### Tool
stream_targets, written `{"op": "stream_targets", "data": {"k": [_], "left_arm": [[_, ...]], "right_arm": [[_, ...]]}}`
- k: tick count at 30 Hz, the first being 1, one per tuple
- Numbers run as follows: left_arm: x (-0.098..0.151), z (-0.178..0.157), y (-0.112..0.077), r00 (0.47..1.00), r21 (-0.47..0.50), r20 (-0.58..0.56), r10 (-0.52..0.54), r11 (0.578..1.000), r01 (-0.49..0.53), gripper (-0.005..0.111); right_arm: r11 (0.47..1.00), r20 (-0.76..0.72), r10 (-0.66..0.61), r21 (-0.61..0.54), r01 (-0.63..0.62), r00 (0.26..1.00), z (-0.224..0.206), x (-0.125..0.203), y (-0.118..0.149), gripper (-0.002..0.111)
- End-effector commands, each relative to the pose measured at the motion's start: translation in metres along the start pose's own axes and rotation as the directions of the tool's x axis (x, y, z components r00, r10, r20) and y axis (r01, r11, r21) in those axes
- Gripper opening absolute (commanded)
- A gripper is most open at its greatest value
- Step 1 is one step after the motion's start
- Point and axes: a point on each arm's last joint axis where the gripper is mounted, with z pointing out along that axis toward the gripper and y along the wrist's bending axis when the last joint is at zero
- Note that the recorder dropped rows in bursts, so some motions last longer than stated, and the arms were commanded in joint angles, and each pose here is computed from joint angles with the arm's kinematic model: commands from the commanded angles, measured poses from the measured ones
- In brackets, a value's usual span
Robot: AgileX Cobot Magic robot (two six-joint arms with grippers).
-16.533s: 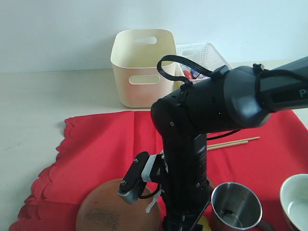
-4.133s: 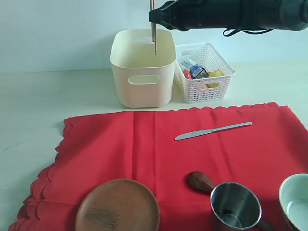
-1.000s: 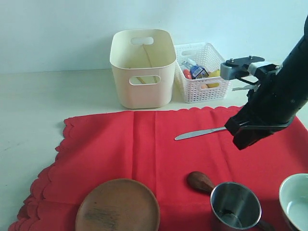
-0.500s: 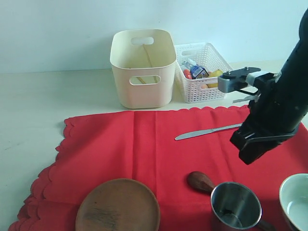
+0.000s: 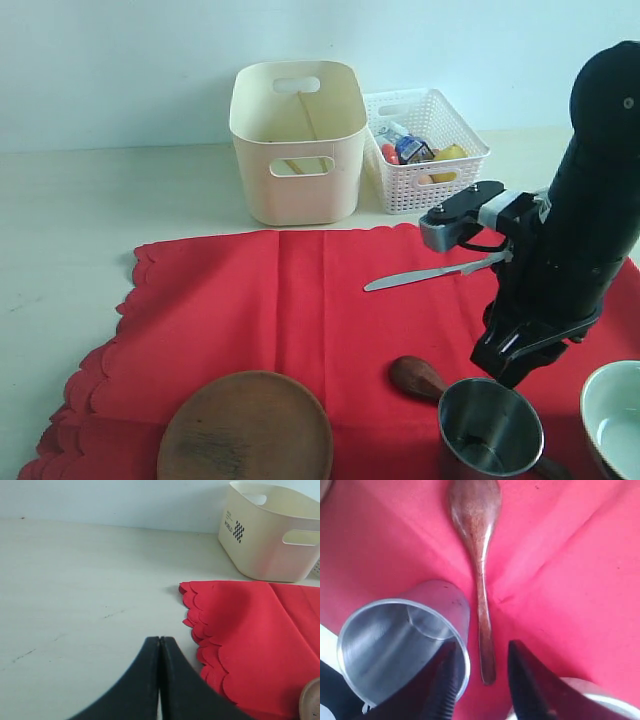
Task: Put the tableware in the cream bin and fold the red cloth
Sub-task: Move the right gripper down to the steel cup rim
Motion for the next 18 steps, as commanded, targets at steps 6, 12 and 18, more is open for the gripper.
{"op": "stream_targets", "data": {"k": [6, 12, 18], "left_arm": [[0.0, 0.0, 0.0, 1.0, -0.002, 0.01, -0.001, 1.0, 0.001, 0.0], [0.0, 0.0, 0.0, 1.0, -0.002, 0.01, -0.001, 1.0, 0.001, 0.0], [0.0, 0.0, 0.0, 1.0, -0.002, 0.01, -0.001, 1.0, 0.001, 0.0]], "right_arm": [[0.999, -0.096, 0.013, -0.047, -0.018, 0.995, 0.025, -0.003, -0.002, 0.042], [0.998, -0.134, 0.016, -0.059, -0.024, 0.991, 0.036, -0.005, -0.004, 0.041], [0.997, -0.161, 0.019, -0.066, -0.03, 0.987, 0.045, -0.006, -0.006, 0.02]]}}
